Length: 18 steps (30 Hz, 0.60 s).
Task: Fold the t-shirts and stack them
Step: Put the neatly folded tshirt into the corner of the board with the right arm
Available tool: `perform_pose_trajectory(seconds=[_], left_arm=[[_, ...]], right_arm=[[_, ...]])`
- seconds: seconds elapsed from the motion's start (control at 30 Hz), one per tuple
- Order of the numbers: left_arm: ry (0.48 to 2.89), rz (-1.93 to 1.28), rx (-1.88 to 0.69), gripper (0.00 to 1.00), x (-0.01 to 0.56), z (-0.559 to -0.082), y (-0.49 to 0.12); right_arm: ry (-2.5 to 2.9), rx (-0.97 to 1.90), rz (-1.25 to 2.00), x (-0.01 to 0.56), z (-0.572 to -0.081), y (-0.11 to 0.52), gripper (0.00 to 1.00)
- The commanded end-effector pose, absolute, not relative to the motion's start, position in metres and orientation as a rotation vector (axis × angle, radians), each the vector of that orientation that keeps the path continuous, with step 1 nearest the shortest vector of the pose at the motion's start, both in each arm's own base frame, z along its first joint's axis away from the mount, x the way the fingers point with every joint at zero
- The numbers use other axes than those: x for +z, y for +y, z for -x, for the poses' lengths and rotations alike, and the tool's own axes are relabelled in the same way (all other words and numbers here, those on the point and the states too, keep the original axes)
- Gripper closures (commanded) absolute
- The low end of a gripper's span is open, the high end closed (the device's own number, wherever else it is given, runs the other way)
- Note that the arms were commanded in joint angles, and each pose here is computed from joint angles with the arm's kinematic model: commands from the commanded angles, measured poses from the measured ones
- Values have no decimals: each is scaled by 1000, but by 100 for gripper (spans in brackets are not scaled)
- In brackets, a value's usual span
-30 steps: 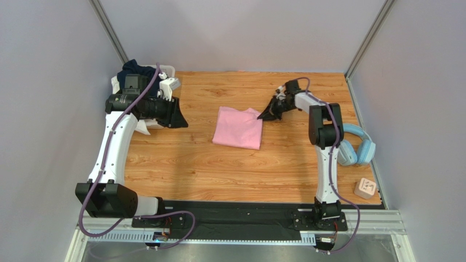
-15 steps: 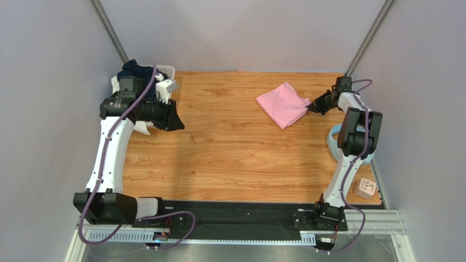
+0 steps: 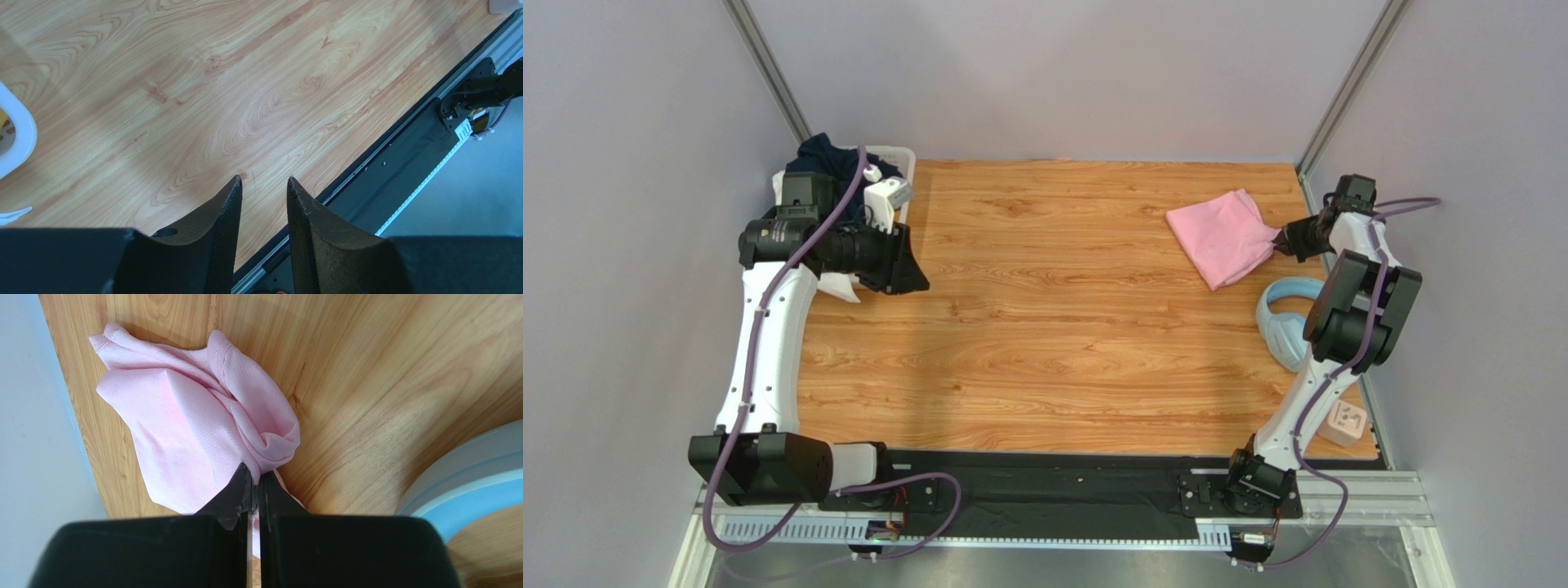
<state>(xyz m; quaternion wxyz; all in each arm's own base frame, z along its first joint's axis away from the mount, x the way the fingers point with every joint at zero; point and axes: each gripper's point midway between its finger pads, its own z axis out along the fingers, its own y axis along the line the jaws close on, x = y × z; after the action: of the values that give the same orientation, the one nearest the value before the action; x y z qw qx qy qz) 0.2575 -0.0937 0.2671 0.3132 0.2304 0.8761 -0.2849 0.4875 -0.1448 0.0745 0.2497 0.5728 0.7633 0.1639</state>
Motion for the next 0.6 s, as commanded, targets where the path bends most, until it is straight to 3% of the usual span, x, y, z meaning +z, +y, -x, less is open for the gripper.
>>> perform_pose_trajectory(seconds=[0.0, 0.27, 0.3, 0.43, 0.5, 0.53, 0.57], left_arm=[[2237, -648, -721, 60, 287, -256, -91], [2243, -640, -732, 60, 285, -260, -90], [2242, -641, -738, 60, 286, -260, -91], [2233, -637, -755, 60, 288, -259, -92], [2230, -635, -760, 60, 289, -258, -92], [2226, -638, -760, 60, 290, -256, -93], [2225, -637, -759, 60, 290, -255, -93]], right_arm=[[2014, 392, -1593, 83, -500, -164, 100], [1936, 129, -1646, 91, -487, -199, 100], [1954, 128, -1621, 90, -488, -193, 96], [2111, 28, -1515, 73, -481, -174, 58], [2157, -23, -1457, 71, -478, -163, 48], [2157, -84, -1434, 73, -476, -165, 35], [2176, -112, -1393, 74, -475, -162, 28]])
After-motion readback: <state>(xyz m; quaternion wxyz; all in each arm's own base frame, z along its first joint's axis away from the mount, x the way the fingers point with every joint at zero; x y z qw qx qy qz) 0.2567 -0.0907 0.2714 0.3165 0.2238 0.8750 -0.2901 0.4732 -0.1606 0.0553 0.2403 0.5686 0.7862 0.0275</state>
